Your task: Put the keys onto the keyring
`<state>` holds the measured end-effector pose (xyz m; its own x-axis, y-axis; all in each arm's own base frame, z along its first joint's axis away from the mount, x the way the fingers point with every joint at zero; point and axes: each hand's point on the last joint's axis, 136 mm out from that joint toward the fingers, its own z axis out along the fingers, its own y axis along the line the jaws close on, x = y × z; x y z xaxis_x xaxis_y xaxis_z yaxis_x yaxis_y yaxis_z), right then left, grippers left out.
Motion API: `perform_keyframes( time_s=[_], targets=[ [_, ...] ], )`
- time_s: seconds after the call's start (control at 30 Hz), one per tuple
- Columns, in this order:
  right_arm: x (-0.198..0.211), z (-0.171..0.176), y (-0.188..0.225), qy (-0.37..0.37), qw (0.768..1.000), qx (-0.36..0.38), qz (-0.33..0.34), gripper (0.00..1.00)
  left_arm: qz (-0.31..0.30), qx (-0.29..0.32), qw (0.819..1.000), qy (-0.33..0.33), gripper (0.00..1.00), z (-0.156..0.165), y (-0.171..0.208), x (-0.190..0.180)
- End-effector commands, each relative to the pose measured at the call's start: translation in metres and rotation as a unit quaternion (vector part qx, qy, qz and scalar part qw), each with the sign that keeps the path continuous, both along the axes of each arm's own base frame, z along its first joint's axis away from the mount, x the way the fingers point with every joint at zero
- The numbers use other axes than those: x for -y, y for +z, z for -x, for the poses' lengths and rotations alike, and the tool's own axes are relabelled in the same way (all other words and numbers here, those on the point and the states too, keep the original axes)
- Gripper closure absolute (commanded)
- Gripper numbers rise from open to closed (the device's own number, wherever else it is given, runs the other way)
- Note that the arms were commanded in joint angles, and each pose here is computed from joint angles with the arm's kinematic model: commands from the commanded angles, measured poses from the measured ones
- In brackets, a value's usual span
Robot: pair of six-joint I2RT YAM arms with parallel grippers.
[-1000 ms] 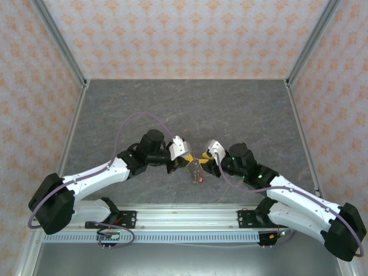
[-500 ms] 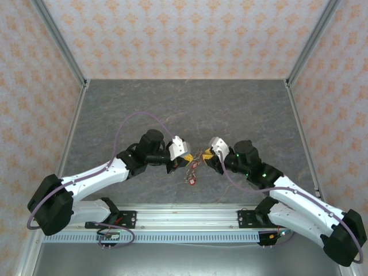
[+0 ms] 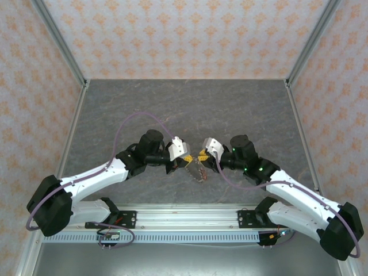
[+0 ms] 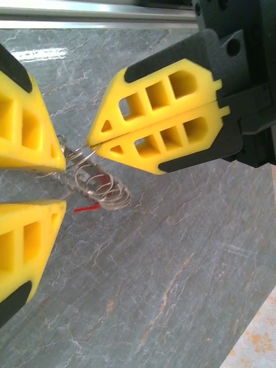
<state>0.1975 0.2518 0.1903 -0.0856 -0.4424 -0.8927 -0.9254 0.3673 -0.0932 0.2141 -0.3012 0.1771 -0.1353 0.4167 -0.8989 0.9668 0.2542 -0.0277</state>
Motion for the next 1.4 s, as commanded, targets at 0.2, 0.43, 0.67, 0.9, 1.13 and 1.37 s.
perform_keyframes(
  time_s=[0.2,0.43,0.67,0.9,1.13,1.37],
  targets=[
    [-0.001,-0.001,-0.001,0.046,0.998,0.028,0.041,0.78,0.024,0.032,0.999,-0.016,1.00,0.002,0.025,0.005],
    [-0.002,0.000,0.000,0.059,0.996,0.038,0.051,0.77,0.018,0.032,0.999,-0.015,1.00,0.003,0.023,0.004],
    [0.000,0.019,0.008,0.109,0.992,0.037,0.054,0.74,0.016,0.032,0.999,-0.014,1.00,0.002,0.022,0.004],
    [-0.007,0.018,0.007,0.128,0.989,0.054,0.044,0.69,0.017,0.033,0.999,-0.014,1.00,0.000,0.023,0.005],
    [-0.012,0.018,0.001,0.145,0.986,0.060,0.055,0.68,0.019,0.033,0.999,-0.011,1.00,-0.001,0.025,0.005],
    [-0.017,0.019,-0.004,0.149,0.985,0.060,0.057,0.70,0.019,0.032,0.999,-0.007,1.00,-0.002,0.024,0.005]
  ],
)
